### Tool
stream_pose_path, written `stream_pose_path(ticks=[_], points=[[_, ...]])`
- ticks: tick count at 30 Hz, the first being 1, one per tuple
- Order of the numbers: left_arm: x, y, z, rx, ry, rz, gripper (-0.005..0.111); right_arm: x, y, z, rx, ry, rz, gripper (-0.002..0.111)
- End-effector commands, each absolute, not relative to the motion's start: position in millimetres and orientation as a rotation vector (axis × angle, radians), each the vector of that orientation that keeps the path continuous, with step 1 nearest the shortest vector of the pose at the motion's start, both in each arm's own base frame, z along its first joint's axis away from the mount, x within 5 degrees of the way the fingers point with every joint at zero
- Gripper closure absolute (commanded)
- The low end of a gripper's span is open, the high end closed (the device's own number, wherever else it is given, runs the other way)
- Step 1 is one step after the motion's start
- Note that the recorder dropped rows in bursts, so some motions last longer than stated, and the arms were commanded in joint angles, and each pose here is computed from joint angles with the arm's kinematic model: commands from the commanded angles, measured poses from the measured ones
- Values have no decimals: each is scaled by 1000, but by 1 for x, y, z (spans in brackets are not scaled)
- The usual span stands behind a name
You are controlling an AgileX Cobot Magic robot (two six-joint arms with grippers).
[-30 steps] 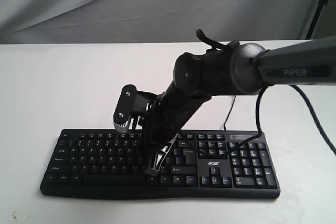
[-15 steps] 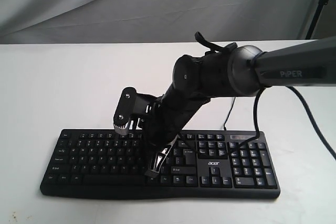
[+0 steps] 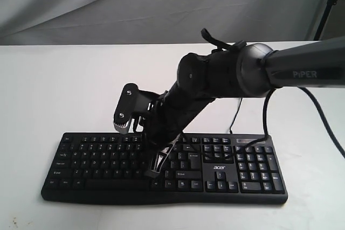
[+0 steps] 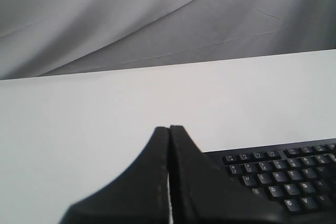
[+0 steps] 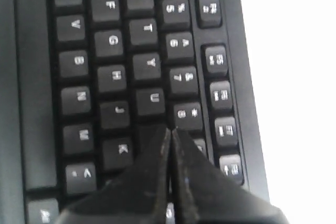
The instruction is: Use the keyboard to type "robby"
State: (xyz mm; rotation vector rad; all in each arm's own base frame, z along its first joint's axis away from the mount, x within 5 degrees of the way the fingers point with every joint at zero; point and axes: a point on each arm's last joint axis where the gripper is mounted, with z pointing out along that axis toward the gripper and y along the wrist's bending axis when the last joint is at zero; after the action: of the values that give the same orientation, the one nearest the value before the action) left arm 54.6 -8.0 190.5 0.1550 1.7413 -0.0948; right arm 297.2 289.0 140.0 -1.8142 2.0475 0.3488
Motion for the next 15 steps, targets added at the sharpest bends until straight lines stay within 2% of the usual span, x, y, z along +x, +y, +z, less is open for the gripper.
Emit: stream_pose_path(ticks=[1, 9, 15], points=[[55, -8, 190, 161, 1736, -97, 107, 289, 300, 146, -1793, 2004, 391, 108], [55, -8, 190, 161, 1736, -97, 107, 267, 326, 148, -1815, 1915, 504, 108], [55, -8, 190, 161, 1736, -97, 107, 262, 334, 134, -1815, 1922, 501, 108]])
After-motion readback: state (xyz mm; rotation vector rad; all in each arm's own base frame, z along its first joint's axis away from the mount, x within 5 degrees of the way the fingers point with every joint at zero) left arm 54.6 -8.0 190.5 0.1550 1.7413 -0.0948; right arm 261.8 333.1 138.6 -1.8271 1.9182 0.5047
